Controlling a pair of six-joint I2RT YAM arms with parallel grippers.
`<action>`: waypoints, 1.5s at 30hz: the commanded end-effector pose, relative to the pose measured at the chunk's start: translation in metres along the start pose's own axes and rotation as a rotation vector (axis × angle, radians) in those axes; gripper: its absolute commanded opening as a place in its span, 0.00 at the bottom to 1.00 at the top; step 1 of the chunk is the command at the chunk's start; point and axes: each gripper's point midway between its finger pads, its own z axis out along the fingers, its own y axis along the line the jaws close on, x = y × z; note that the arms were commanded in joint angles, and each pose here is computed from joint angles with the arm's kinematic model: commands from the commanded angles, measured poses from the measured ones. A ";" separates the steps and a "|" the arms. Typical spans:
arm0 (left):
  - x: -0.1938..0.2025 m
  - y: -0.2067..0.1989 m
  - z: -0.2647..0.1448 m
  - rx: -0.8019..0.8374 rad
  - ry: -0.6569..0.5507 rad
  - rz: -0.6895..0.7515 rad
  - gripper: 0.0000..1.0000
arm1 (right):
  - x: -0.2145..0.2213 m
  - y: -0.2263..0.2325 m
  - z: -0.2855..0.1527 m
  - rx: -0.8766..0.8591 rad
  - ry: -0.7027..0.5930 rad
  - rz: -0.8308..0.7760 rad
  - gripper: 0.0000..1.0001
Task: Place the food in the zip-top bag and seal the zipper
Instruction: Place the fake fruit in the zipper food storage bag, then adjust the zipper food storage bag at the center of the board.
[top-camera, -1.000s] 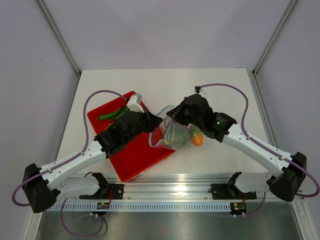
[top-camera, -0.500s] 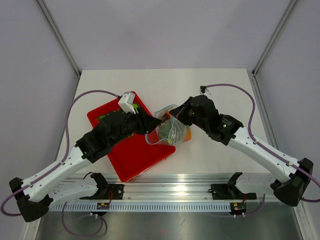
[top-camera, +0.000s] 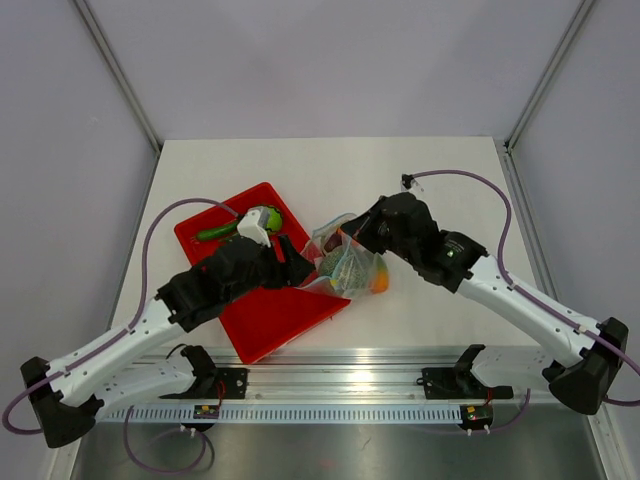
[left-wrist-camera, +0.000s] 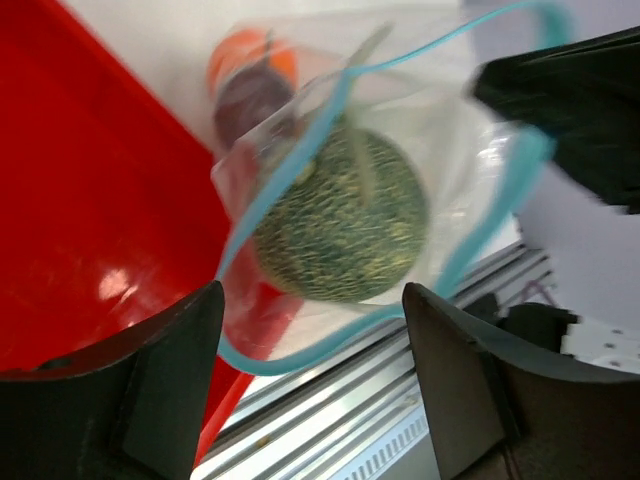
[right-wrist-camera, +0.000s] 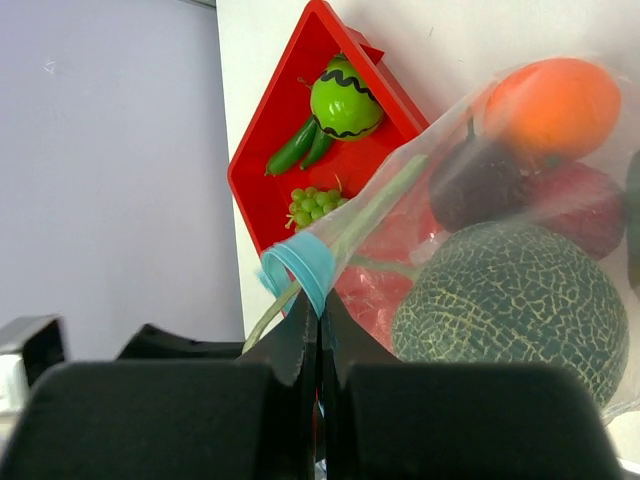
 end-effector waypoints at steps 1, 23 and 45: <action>0.007 0.017 0.008 -0.067 -0.006 -0.019 0.72 | -0.017 0.021 -0.016 -0.071 -0.067 0.030 0.00; -0.021 -0.083 0.040 0.177 0.109 0.064 0.00 | -0.056 -0.028 -0.063 0.112 -0.235 -0.088 0.00; -0.055 -0.179 0.094 0.353 0.191 0.171 0.00 | -0.080 -0.094 -0.131 0.458 -0.240 -0.331 0.00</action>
